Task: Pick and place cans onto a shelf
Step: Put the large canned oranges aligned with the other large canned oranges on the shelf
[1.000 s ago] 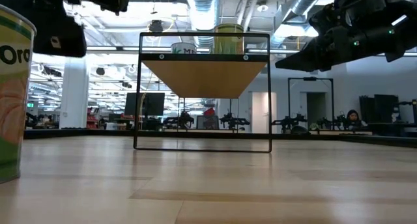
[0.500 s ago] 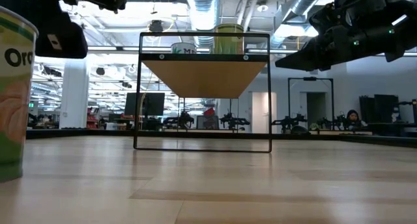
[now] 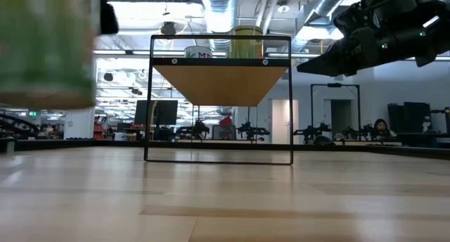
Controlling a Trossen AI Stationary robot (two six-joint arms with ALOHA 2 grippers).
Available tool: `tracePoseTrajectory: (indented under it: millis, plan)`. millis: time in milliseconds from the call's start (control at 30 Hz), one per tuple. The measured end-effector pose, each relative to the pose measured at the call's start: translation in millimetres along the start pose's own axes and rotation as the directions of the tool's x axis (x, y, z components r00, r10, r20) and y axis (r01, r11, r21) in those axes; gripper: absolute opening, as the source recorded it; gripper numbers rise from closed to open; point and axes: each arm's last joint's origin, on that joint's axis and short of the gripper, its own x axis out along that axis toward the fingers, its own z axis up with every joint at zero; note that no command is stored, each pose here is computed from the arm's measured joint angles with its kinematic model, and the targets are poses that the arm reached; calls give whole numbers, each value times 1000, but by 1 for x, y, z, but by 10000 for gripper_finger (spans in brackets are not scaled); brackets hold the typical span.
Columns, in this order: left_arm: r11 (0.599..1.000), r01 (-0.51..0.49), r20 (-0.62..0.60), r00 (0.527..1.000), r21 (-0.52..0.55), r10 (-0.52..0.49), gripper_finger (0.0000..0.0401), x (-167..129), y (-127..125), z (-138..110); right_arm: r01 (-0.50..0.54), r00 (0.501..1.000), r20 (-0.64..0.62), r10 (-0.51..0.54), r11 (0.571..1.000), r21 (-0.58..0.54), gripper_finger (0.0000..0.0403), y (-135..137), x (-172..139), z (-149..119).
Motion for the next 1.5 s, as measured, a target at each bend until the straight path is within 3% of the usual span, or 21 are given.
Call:
tracePoseTrajectory:
  millis: [367,500,633,800,1067,1267,1500]
  plan:
    - [995,-8,216,976,-98,29,0,-116,13,11,1,1000,9,-1,1000,7,10,0,0,1]
    - [975,-71,335,932,-209,140,0,-166,24,23,2,1000,13,-2,1000,7,10,0,0,1]
    - [938,-137,365,896,-318,254,0,-194,44,36,2,1000,13,-2,1000,7,10,0,0,1]
    - [886,-159,332,886,-436,322,0,-199,77,60,2,1000,13,-2,1000,8,10,0,0,1]
    - [850,-123,201,945,-512,258,0,-172,123,96,-1,1000,13,1,1000,10,10,0,0,1]
    - [840,-127,170,953,-528,251,0,-163,130,103,-4,1000,13,4,1000,9,10,0,0,1]
    - [788,-152,183,930,-596,318,0,-167,130,102,-5,1000,13,5,1000,7,10,0,0,1]
